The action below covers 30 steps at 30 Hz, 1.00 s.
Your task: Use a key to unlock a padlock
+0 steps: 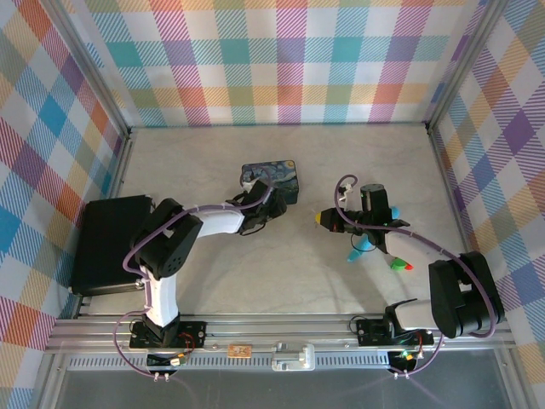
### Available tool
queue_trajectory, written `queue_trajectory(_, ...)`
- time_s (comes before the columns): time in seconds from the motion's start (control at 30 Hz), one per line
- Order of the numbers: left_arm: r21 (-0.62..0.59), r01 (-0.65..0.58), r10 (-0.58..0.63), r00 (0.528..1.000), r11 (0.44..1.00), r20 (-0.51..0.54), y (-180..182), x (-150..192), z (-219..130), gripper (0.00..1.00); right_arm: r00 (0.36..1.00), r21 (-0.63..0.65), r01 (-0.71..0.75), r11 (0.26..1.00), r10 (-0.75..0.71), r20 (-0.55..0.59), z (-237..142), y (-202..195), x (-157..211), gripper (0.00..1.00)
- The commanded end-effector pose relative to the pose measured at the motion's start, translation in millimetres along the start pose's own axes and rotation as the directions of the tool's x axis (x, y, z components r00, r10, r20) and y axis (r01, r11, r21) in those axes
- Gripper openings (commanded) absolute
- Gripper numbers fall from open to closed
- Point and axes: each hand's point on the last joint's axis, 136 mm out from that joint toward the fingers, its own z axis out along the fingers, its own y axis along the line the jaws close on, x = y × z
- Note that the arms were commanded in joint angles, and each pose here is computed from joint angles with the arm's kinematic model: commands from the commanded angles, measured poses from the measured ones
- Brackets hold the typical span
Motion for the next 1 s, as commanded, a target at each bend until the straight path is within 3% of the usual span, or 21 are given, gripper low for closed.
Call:
queue_trajectory(0.0,0.049,-0.096,0.093,0.993,0.994,0.070,-6.1,-11.4,-10.8,0.57,0.999,-0.017,0.029,0.999,-0.029,0.025,-5.8,8.5,-7.5,0.00)
queue_trajectory(0.37,0.213,-0.312,0.283,0.946,0.926,0.157,-22.8,-0.4,-4.5,0.53,0.999,-0.013,0.028,1.000,-0.028,0.030,-7.5,10.7,-12.6,0.00)
queue_trajectory(0.57,0.223,-0.331,0.305,0.942,0.917,0.141,-23.0,6.4,11.8,0.36,0.999,-0.014,0.024,1.000,-0.023,0.036,-8.9,12.9,-14.6,0.00)
queue_trajectory(0.97,0.194,-0.283,0.270,0.959,0.939,0.093,-10.1,17.6,31.8,0.35,0.999,-0.014,0.011,1.000,-0.011,0.036,-8.0,12.5,-16.0,0.00)
